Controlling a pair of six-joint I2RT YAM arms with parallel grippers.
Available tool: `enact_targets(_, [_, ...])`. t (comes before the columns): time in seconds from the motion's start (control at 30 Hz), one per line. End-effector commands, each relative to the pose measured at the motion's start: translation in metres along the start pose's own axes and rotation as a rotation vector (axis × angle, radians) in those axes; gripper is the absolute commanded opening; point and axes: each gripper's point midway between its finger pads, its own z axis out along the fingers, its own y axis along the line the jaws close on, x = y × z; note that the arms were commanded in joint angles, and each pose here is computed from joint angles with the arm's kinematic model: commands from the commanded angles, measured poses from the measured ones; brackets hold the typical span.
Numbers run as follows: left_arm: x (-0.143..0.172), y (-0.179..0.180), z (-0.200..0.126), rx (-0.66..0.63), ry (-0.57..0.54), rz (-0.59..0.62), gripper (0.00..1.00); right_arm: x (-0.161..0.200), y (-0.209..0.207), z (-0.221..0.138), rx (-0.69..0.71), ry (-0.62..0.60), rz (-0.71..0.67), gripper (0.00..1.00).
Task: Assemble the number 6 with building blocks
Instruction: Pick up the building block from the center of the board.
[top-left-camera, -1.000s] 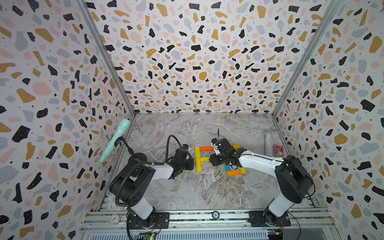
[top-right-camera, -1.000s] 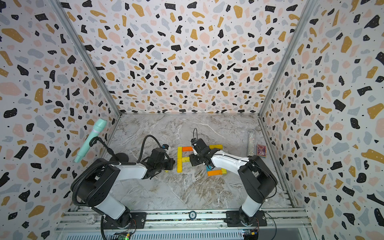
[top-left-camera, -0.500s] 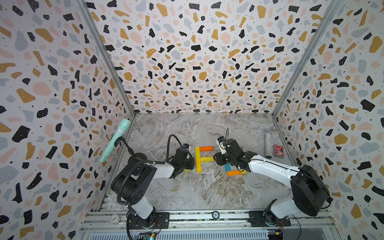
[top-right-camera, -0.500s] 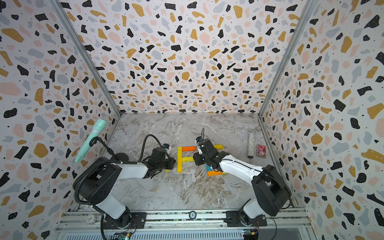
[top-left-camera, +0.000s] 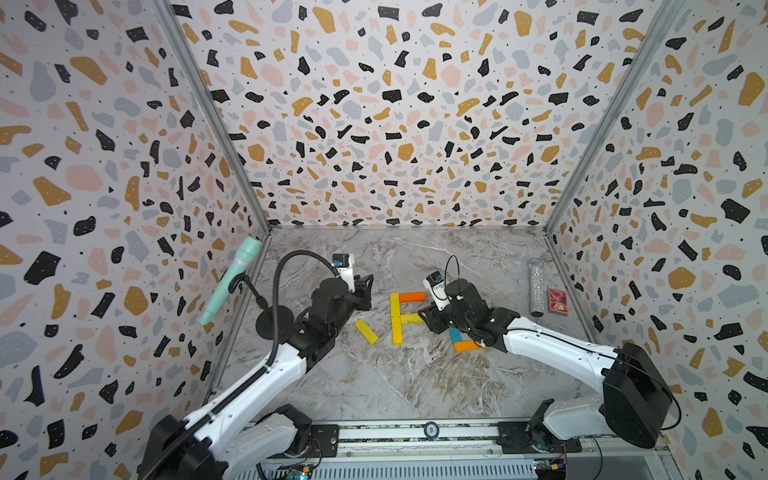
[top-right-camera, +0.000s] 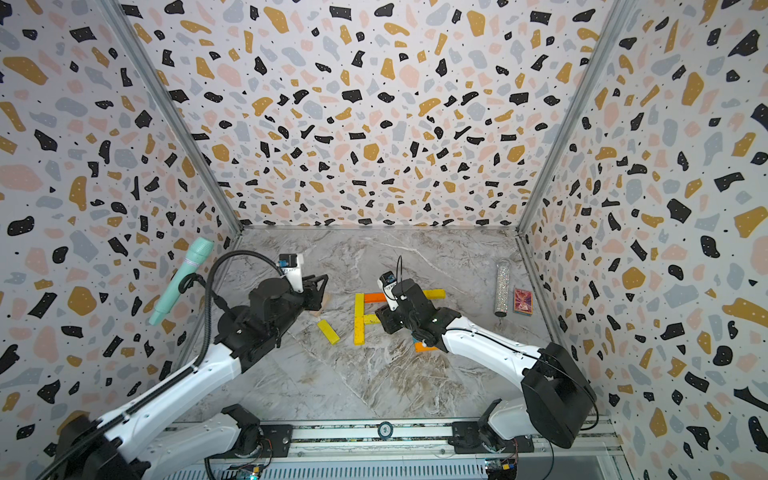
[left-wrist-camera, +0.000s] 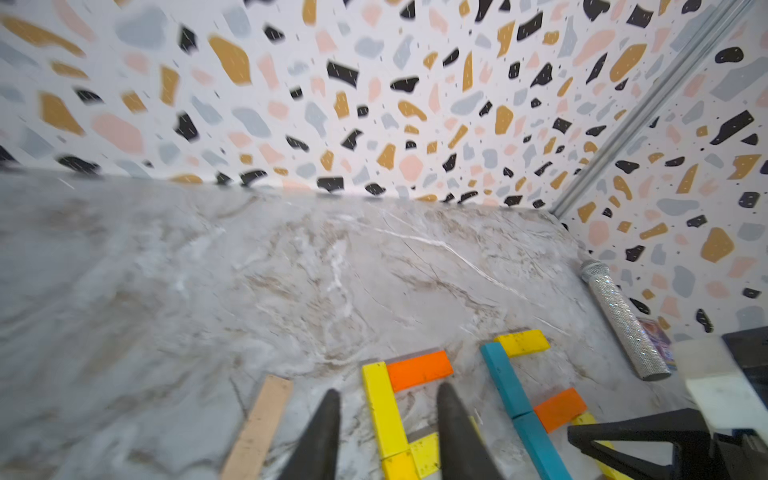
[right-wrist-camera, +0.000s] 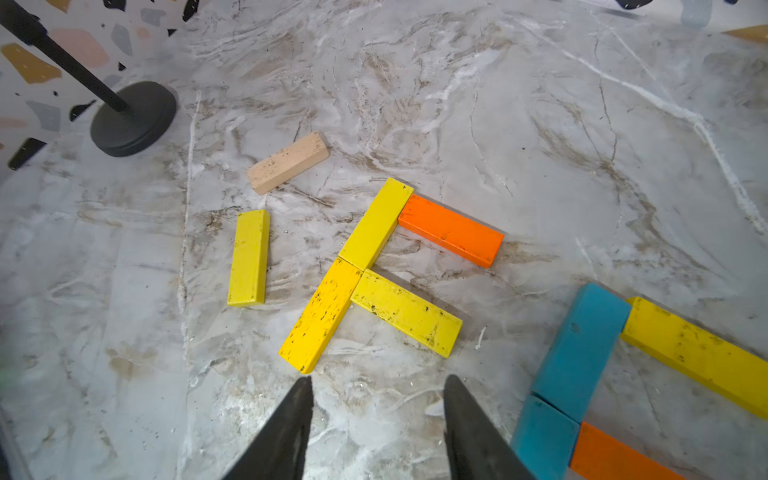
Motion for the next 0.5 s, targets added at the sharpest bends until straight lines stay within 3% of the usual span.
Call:
enact_targets(0.0, [0.006,0.043,-0.029,-0.172,-0.038,-0.011,0.61,-0.015,0.026,0.004,-0.025,-0.005,-0.090,0.55])
enact_targets(0.07, [-0.002,0.062,-0.048,-0.224,-0.117,-0.053,0.92,-0.016,0.047,0.015,-0.062,0.012,-0.136,0.56])
enact_targets(0.1, [-0.003,0.072,-0.054,-0.253,-0.139,-0.071,1.00,-0.017,0.054,0.020,-0.072,0.020,-0.149,0.56])
enact_targets(0.3, [0.008,0.104,-0.050,-0.255,-0.132,-0.206,1.00,-0.014,0.098,0.059,-0.127,0.080,-0.208,0.57])
enact_targets(0.47, [-0.003,0.099,-0.044,-0.181,-0.238,-0.277,0.99,-0.017,0.121,0.072,-0.170,0.054,-0.234,0.57])
